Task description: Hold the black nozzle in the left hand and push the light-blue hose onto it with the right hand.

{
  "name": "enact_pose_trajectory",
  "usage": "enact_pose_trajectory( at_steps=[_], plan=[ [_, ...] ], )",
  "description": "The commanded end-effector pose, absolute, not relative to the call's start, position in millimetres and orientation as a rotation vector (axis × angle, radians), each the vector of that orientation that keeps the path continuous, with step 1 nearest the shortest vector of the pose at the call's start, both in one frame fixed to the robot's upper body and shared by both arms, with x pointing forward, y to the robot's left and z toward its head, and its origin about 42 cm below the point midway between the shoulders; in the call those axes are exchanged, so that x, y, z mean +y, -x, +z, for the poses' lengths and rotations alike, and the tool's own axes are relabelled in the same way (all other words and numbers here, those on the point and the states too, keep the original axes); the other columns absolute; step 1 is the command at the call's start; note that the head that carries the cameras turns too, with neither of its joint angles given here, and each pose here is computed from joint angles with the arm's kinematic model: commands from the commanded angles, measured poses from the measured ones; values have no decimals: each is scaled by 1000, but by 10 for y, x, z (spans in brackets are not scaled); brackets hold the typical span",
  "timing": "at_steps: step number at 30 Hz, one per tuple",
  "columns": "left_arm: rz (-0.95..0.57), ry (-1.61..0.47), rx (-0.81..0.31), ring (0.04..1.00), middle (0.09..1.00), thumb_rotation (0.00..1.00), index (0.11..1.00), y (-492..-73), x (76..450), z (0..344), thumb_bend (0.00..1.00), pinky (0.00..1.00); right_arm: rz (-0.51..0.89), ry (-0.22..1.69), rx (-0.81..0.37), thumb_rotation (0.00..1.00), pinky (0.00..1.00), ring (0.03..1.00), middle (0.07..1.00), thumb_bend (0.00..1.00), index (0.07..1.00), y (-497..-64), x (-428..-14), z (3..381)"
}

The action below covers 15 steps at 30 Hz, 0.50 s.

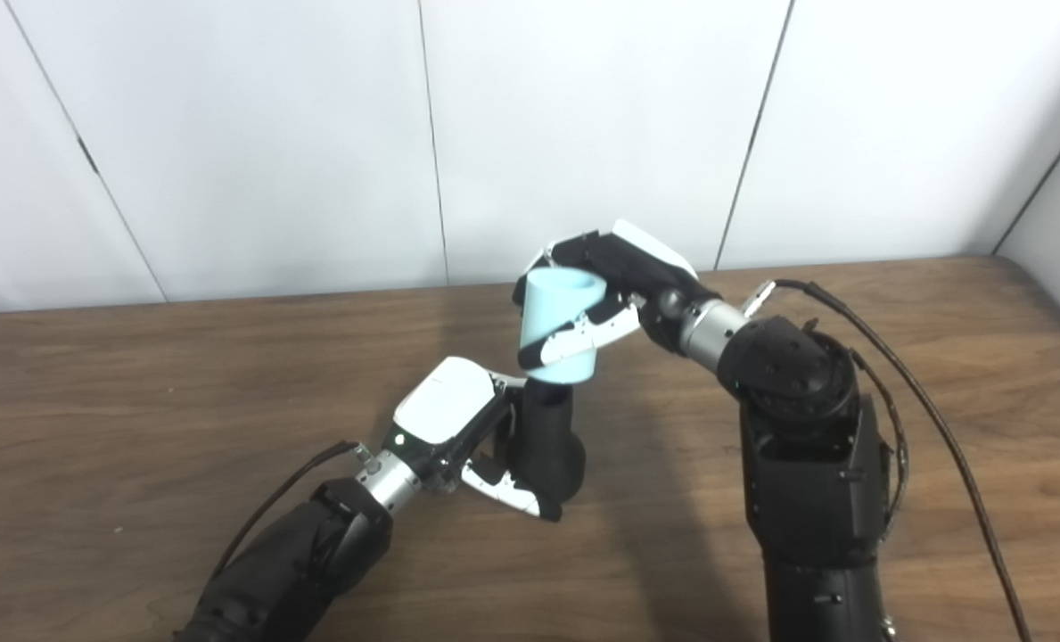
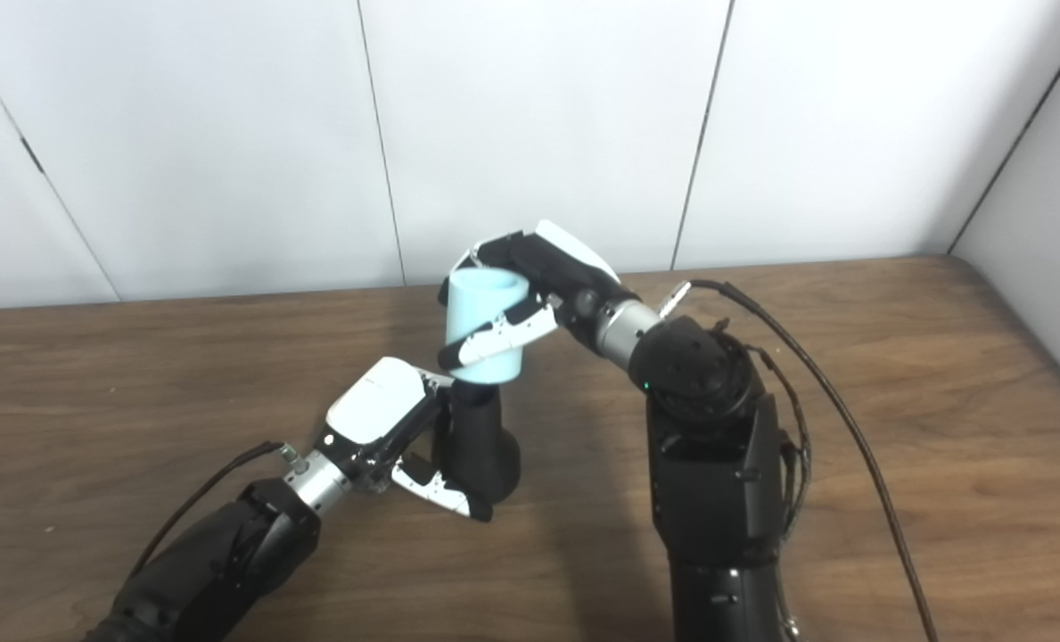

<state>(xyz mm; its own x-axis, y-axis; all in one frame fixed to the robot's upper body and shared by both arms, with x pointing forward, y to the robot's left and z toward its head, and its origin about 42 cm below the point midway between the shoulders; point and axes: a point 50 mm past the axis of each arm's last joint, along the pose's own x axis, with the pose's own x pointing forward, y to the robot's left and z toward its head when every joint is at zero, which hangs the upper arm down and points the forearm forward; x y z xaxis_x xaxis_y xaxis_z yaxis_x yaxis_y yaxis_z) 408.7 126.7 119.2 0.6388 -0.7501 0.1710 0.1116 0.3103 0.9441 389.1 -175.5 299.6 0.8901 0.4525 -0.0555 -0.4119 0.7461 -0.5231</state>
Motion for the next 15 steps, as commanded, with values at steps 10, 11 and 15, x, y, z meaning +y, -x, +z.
enact_pose_trajectory(
  at_steps=[10,11,15],
  plan=[
    [-784,-1179,-480,365,412,0,520,-3667,1375,545,517,306,515,634,-106,0,344,443,490,521,485,-3830,-1755,3001],
    [-781,-1178,-482,359,409,0,520,-3661,1376,544,517,299,517,633,-105,0,337,439,491,521,488,-3823,-1754,2986],
    [-782,-1169,-479,356,408,0,523,-3655,1376,543,516,303,536,634,-105,0,335,431,498,521,486,-3796,-1742,2935]
  ],
)
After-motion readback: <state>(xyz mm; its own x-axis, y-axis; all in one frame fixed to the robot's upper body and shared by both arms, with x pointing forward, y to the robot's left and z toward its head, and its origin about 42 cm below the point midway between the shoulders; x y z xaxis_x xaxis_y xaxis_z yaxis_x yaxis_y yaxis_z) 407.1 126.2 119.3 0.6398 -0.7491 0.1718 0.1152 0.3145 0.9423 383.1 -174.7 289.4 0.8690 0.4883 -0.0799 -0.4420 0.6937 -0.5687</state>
